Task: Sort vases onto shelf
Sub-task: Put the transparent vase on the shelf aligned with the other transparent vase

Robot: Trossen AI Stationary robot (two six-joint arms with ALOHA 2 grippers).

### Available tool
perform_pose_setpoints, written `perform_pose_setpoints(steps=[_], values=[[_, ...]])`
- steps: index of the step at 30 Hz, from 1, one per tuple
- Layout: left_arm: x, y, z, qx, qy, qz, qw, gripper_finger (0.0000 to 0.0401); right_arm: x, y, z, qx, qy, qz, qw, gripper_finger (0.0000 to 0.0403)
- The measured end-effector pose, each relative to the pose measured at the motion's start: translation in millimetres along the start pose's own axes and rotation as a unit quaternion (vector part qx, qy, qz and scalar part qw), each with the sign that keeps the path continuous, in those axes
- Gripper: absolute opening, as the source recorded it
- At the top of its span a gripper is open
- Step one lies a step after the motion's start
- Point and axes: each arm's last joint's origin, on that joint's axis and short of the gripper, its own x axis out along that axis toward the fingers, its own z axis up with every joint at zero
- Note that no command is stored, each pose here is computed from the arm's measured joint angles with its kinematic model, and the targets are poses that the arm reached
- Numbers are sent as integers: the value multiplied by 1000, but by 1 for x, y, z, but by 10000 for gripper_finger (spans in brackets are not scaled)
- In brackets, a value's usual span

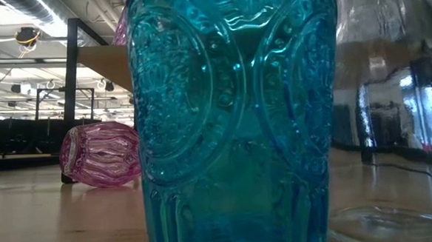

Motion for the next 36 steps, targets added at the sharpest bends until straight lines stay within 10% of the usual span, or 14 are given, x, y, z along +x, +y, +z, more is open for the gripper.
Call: perform_pose_setpoints(steps=[36], values=[[0,1,0,3,1,9,1000,266,3,48,7,-29,-46,24,998,207]])
